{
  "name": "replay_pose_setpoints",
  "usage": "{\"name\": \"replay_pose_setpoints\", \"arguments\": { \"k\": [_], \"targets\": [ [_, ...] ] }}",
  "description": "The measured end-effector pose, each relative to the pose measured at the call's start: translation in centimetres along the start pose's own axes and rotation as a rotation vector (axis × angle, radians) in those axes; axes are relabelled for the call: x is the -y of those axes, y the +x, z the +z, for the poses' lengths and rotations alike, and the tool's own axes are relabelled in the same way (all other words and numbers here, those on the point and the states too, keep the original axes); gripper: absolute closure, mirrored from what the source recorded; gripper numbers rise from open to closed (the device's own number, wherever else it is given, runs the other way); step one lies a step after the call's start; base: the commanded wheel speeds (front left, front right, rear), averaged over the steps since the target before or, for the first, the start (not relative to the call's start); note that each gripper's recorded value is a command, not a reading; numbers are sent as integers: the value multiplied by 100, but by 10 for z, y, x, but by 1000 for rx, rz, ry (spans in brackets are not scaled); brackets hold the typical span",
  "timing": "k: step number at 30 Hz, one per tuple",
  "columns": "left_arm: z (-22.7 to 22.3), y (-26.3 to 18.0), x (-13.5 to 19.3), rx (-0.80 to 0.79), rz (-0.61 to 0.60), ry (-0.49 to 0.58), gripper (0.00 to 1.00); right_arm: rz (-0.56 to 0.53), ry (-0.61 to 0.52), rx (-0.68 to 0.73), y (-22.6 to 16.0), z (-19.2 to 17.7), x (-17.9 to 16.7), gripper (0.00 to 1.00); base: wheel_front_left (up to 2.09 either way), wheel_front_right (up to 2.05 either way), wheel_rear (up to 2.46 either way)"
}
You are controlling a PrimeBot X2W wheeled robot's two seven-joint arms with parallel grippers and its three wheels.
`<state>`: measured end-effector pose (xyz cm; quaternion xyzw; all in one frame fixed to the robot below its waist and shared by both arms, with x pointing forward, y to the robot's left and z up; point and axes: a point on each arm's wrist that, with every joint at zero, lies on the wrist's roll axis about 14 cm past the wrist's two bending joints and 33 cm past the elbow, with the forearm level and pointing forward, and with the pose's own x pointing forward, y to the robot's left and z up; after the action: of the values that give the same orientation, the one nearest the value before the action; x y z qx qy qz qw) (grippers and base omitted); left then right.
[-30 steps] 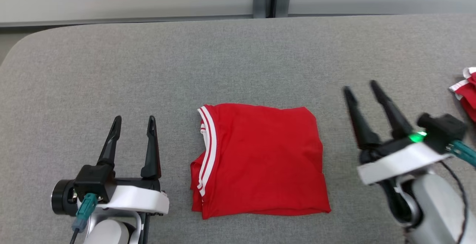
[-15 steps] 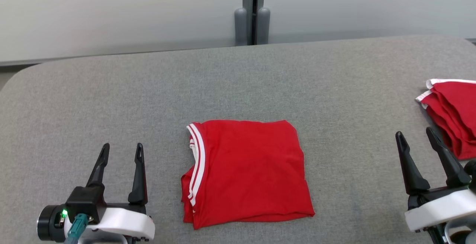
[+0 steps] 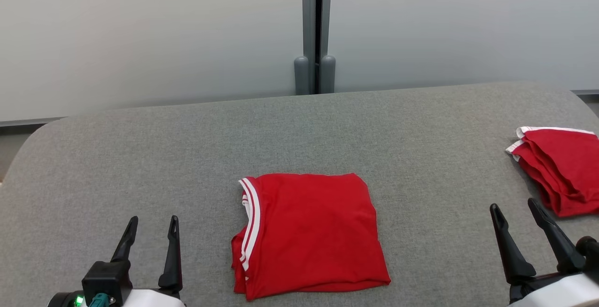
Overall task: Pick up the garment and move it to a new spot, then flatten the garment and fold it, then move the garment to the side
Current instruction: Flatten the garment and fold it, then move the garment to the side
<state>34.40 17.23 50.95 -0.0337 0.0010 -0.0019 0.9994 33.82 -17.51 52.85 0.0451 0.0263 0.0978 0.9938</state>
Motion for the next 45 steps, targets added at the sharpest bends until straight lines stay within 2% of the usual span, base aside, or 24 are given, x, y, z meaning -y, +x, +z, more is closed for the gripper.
{"name": "replay_pose_setpoints", "arguments": {
  "k": [31, 38, 45],
  "targets": [
    [-3, -8, -10, -31, 32, -1, 0, 8, -5, -28, -5, 0, -6, 0, 0, 0, 0],
    [12, 14, -6, 33, 38, -16, 0, 68, -4, -115, 19, -27, -15, 0, 0, 0, 0],
    [12, 37, -14, 58, 73, -25, 0, 219, 40, -240, 58, -76, -51, 0, 0, 0, 0]
  ]
}}
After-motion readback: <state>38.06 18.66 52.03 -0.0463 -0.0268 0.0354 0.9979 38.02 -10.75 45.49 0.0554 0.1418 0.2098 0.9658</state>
